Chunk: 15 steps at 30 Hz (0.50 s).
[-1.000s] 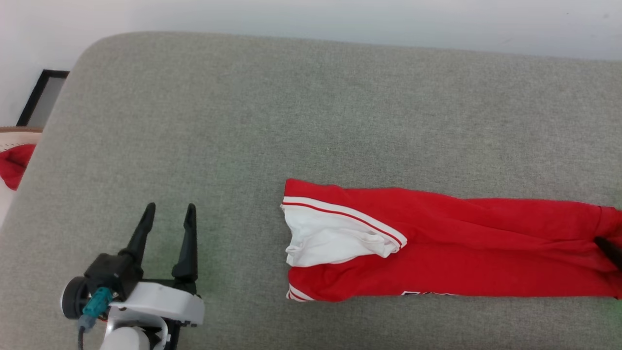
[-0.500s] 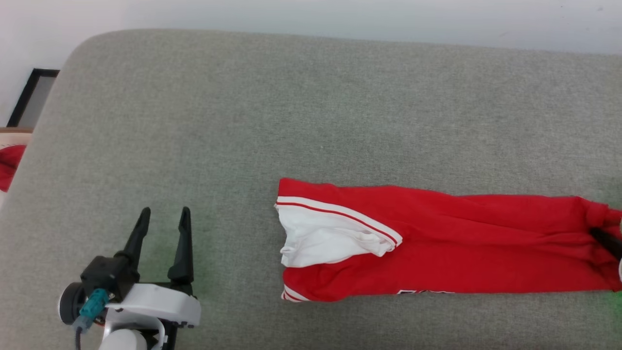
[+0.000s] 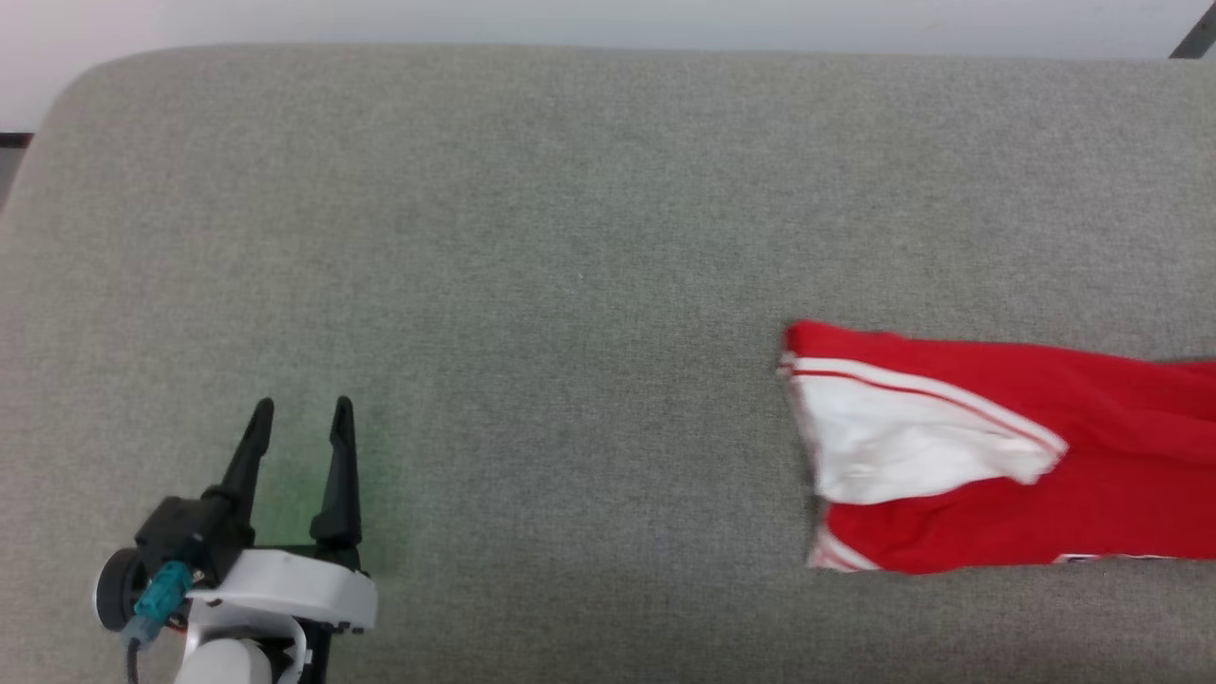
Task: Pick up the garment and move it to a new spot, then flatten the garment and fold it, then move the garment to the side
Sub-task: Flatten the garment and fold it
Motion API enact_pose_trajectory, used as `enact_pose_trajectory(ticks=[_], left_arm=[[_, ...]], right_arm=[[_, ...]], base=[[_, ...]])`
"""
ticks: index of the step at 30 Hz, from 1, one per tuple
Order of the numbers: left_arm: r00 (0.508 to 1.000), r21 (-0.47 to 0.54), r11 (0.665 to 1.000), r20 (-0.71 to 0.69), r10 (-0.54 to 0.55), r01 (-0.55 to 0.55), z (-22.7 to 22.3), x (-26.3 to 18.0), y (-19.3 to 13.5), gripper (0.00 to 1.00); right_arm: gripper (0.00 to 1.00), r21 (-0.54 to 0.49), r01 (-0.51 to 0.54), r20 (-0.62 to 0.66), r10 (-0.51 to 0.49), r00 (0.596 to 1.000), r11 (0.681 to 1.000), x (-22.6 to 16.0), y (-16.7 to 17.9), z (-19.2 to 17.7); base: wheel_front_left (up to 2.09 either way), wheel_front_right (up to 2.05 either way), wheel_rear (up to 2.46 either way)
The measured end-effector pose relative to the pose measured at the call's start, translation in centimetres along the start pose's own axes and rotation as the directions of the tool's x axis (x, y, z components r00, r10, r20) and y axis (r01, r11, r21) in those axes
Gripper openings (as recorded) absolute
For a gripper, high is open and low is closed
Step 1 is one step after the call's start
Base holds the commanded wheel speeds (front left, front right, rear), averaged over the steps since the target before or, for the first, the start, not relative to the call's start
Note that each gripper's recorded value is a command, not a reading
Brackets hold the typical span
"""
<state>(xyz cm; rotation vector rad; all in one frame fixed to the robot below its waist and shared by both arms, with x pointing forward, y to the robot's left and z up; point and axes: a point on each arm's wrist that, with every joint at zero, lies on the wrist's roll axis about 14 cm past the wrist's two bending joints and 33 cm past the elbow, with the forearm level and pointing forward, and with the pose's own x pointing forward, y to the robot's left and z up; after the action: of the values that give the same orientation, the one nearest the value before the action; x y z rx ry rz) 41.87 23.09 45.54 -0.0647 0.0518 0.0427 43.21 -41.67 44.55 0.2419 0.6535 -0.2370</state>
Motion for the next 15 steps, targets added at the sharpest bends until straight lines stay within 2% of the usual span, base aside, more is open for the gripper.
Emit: enact_pose_trajectory(ticks=[3,6,8,11,15], left_arm=[[1.0,0.0,1.0,0.001,-0.009,0.009,0.0,0.4,-0.3,1.0],[1.0,0.001,1.0,-0.002,-0.018,0.018,-0.1,0.4,-0.5,1.0],[1.0,-0.003,1.0,0.003,-0.024,0.024,0.1,0.4,-0.7,1.0],[1.0,-0.005,1.0,0.011,-0.028,0.028,0.5,0.1,-0.9,1.0],[0.999,-0.008,1.0,0.019,-0.028,0.028,0.8,-0.4,-1.0,1.0]], right_arm=[[0.0,-0.008,0.072,-0.003,-0.072,0.997,0.997,-0.8,-2.7,0.5],[0.0,-0.009,0.063,0.006,-0.063,0.998,0.998,-1.0,-2.4,0.7],[0.0,-0.023,0.02,0.001,-0.02,1.0,1.0,-0.9,-0.9,0.4],[0.0,-0.099,-0.07,-0.016,0.069,0.997,0.993,-0.9,2.5,-0.2],[0.0,-0.197,-0.247,-0.088,0.234,0.968,0.949,-1.6,8.7,-2.6]], base=[[0.0,0.0,0.0],[0.0,0.0,0.0],[0.0,0.0,0.0],[0.0,0.0,0.0],[0.0,0.0,0.0]])
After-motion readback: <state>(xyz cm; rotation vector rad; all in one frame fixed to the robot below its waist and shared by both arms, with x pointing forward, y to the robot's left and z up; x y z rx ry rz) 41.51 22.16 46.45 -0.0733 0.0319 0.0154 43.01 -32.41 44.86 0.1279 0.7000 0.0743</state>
